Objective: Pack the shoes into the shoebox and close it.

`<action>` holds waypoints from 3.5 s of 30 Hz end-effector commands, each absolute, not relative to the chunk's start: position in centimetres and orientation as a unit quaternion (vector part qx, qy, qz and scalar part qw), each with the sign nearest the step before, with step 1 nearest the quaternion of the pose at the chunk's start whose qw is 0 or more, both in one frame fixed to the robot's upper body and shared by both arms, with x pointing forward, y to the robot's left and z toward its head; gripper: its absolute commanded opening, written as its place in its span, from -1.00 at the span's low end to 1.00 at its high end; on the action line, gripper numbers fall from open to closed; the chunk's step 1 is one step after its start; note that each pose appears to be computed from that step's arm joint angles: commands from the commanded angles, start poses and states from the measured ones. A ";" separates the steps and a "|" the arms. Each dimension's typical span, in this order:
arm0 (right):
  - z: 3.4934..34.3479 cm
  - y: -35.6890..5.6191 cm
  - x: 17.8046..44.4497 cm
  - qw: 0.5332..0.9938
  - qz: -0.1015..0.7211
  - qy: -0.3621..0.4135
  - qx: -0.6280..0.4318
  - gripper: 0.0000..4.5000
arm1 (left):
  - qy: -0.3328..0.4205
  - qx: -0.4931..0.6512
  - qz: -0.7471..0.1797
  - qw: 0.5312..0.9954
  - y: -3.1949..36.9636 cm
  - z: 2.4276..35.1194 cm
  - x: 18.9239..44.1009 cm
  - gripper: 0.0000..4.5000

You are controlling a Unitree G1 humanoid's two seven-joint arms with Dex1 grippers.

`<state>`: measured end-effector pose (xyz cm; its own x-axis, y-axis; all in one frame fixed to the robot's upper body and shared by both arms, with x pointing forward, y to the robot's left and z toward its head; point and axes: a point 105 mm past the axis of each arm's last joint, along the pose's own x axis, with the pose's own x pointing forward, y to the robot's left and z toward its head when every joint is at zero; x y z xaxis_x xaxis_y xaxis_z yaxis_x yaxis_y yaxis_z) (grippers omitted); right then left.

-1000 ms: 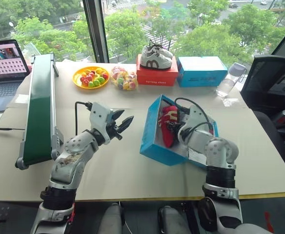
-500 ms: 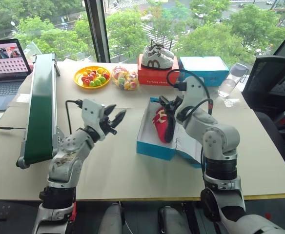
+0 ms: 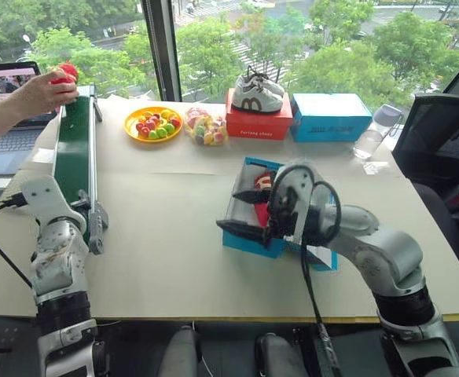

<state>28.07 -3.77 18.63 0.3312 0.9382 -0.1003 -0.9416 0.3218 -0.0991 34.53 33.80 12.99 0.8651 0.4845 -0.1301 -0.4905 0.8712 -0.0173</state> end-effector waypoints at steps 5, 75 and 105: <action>18.1 -3.1 28.1 0.806 0.575 -0.035 -0.140 1.00 | 0.070 -0.002 0.258 0.964 34.3 13.7 34.1 0.97; 18.5 -3.6 30.3 0.844 0.522 -0.032 -0.116 1.00 | -0.049 -0.080 0.187 0.978 31.5 18.0 35.9 0.11; 25.0 -3.6 34.1 0.813 0.394 0.108 0.414 1.00 | -0.077 -0.193 -0.351 0.913 7.2 21.3 32.1 0.11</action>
<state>34.36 -3.59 23.53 0.6749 0.7320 0.0931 -0.5152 0.3772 0.7696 33.20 8.31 19.66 0.7947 -0.5673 0.2159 0.6060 0.7220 -0.3339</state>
